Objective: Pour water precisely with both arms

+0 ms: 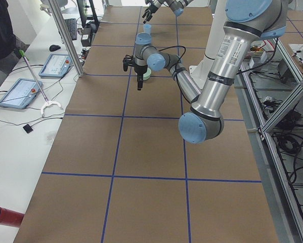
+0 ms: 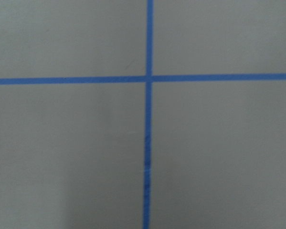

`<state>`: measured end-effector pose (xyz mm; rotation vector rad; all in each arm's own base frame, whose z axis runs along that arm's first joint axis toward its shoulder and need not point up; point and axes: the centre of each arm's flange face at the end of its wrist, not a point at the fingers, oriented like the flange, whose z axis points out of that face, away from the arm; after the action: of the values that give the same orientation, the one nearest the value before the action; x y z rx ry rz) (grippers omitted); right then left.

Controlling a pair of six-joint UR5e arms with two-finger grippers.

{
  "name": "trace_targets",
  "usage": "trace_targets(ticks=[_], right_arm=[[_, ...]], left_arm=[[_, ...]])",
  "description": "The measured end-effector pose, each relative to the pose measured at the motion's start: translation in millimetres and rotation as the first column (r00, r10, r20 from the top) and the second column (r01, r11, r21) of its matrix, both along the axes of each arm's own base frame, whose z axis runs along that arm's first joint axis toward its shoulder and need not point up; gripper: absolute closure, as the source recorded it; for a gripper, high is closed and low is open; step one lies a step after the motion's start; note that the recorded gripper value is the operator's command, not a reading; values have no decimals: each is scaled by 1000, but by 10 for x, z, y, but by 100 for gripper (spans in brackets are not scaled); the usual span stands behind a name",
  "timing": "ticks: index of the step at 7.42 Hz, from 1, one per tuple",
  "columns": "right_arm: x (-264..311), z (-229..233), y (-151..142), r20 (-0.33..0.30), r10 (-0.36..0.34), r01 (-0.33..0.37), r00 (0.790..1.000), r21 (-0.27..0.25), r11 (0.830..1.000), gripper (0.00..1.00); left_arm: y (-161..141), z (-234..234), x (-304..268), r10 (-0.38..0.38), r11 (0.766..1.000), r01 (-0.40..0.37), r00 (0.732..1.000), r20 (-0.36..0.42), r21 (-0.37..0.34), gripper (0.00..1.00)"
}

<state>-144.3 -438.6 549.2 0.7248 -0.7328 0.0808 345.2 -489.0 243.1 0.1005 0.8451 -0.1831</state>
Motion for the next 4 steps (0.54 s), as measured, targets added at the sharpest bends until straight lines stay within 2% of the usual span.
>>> trace_targets(ticks=[2, 4], right_arm=[[498, -206, -505, -44, -118, 114, 992, -87, 990, 1], [870, -306, -781, -59, -216, 204, 975, -164, 965, 1]], left_arm=[[-228, -529, 675, -39, 998, 36, 997, -72, -48, 0], [-364, -575, 1453, -54, 995, 42, 988, -142, -85, 0]])
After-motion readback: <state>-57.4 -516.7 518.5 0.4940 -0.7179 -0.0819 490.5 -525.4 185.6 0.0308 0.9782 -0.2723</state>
